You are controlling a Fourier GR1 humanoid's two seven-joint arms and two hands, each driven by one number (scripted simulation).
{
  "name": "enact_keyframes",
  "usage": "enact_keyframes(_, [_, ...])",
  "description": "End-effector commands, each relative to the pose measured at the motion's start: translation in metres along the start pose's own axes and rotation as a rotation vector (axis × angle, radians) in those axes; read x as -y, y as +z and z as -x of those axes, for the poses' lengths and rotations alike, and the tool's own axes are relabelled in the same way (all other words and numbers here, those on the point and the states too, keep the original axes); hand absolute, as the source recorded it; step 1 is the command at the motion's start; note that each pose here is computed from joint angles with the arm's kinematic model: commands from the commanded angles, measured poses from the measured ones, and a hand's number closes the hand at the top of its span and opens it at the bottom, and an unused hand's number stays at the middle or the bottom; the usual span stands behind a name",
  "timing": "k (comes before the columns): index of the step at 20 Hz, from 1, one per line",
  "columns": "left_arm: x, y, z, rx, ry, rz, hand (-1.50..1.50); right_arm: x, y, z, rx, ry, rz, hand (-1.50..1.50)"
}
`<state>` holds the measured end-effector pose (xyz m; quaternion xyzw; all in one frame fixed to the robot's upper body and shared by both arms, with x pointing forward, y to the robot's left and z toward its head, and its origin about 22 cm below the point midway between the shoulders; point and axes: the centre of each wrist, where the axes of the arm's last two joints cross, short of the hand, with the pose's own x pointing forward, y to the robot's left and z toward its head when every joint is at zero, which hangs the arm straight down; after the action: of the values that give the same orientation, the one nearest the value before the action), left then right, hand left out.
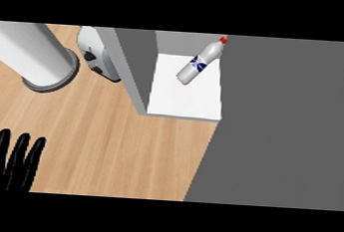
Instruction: Pick up the bottled water, place it into the cabinet and close the cabinet
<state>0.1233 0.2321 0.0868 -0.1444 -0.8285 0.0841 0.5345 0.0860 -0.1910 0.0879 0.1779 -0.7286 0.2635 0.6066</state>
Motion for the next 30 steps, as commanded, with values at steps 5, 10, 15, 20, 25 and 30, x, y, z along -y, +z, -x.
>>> enact_keyframes(5, [-0.021,0.022,-0.034,0.012,0.004,-0.009,-1.5,-0.037,-0.029,-0.025,0.101,-0.105,-0.097,1.5])
enact_keyframes(10, [-0.032,0.026,-0.034,0.001,0.017,-0.009,-1.5,-0.037,-0.042,-0.029,0.093,-0.174,-0.101,1.5])
enact_keyframes(15, [-0.045,0.033,-0.046,0.005,0.011,0.022,-1.5,-0.028,-0.075,-0.023,0.081,-0.193,-0.061,1.5])
enact_keyframes(20, [-0.064,0.05,-0.061,0.006,0.011,0.011,-1.5,-0.035,-0.117,-0.032,0.063,-0.197,-0.056,1.5])
enact_keyframes(25, [-0.095,0.057,-0.076,0.015,0.009,-0.022,-1.5,-0.025,-0.16,-0.034,0.042,-0.218,-0.036,1.5])
enact_keyframes(30, [-0.094,0.075,-0.089,0.0,0.017,-0.005,-1.5,0.017,-0.197,-0.044,0.06,-0.343,0.012,1.5])
